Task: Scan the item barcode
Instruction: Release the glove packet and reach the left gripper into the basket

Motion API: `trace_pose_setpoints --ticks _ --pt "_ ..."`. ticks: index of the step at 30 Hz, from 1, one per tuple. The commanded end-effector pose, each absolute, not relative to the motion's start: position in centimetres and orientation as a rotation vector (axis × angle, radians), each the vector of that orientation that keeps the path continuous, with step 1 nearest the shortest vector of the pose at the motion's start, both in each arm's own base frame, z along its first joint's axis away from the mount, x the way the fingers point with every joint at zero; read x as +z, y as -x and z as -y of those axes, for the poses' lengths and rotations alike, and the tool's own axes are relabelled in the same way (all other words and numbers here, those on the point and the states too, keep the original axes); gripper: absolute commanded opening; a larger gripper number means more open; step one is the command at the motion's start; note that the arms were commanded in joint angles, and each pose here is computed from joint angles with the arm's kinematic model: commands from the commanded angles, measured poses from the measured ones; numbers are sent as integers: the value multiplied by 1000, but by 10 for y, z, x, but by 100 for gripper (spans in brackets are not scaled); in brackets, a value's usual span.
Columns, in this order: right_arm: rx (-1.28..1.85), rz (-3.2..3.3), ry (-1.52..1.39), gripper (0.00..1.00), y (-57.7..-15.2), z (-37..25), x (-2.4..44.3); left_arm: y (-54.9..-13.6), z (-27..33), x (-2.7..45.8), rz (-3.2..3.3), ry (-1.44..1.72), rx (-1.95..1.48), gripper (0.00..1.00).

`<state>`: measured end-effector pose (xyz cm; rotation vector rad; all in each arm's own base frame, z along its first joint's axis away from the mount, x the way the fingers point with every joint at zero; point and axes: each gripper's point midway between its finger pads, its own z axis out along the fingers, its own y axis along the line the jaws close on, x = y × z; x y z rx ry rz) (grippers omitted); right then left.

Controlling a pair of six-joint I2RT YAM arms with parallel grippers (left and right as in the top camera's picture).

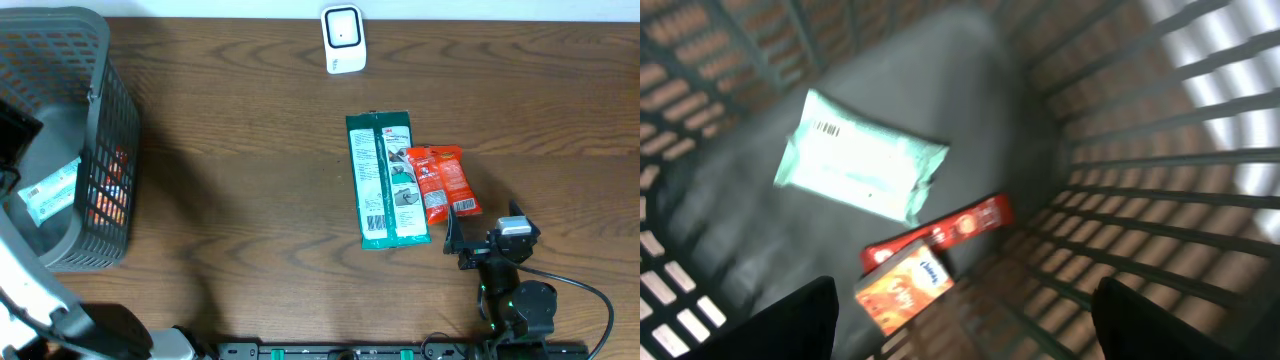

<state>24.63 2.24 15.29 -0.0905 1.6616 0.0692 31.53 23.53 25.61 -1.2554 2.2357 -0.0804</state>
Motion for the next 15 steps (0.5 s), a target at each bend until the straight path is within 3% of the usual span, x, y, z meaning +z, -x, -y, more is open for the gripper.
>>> trace_pose_setpoints --ticks 1,10,15 --pt "57 -1661 95 99 -246 -21 153 -310 -240 213 -2351 1348 -88 82" --pt "57 -1661 95 99 -246 -21 153 -290 -244 144 -2537 1496 -17 82" --pt "57 -1661 95 99 -246 -21 153 -283 -231 107 -2592 1506 -35 70"
